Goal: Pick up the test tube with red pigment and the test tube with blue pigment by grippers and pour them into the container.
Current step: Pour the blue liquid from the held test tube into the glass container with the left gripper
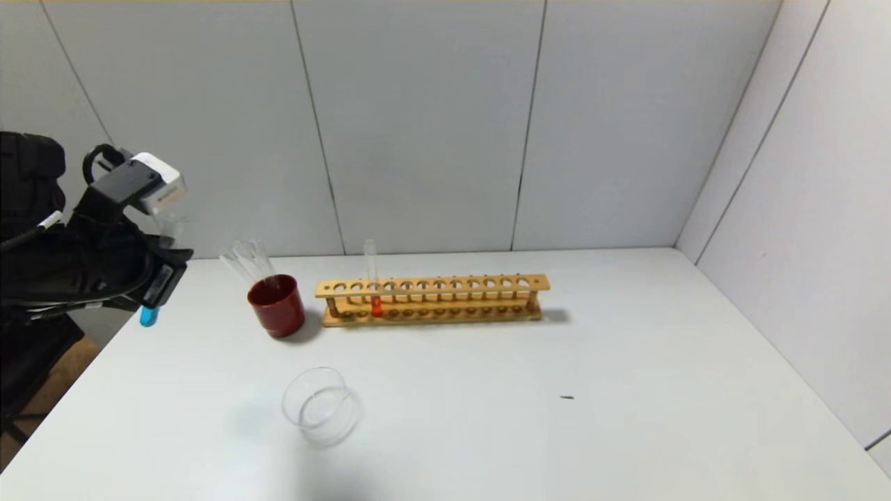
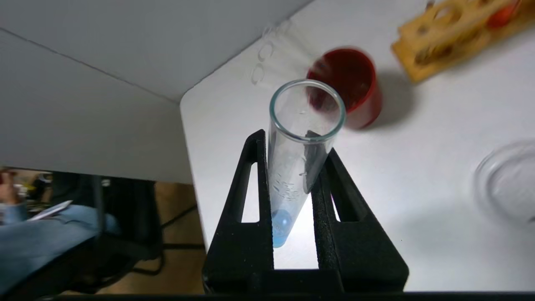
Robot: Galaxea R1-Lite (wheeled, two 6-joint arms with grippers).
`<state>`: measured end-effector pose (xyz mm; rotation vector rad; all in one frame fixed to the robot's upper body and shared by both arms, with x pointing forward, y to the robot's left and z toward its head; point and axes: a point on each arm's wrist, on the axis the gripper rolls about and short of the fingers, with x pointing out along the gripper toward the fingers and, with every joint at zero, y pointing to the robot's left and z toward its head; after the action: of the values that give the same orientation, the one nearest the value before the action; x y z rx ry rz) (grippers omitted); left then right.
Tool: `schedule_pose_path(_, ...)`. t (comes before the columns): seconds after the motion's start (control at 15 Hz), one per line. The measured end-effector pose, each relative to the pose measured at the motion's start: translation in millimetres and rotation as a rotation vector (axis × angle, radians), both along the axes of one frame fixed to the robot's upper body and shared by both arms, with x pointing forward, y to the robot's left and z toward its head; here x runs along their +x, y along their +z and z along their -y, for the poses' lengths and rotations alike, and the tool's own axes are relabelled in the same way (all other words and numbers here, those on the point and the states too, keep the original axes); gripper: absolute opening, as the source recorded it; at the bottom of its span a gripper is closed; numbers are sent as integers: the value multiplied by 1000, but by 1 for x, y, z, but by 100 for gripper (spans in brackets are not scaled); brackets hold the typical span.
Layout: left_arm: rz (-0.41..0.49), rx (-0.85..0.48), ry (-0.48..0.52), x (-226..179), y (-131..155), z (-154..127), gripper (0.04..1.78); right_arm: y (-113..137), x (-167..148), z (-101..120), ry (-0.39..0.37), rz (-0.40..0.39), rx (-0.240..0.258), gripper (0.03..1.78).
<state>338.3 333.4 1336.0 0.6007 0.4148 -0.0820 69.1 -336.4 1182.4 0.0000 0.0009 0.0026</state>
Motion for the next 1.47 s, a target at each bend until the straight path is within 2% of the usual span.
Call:
schedule_pose_path(0.2,-107,162,10,7,-10,-6,32,0,0,0,0,0,0,175)
schedule_pose_path(0.47,-164,219,-12,33,-15,-7,32,0,0,0,0,0,0,175)
schedule_pose_path(0.8,-245,406,-114,51,-24,2,32,0,0,0,0,0,0,175)
schedule_pose_path(1.2,-251,427,-166,65,-33,25,32,0,0,0,1,0,0,175)
schedule_pose_path(1.47,-261,444,-184,58,-34,27,32,0,0,0,1,0,0,175)
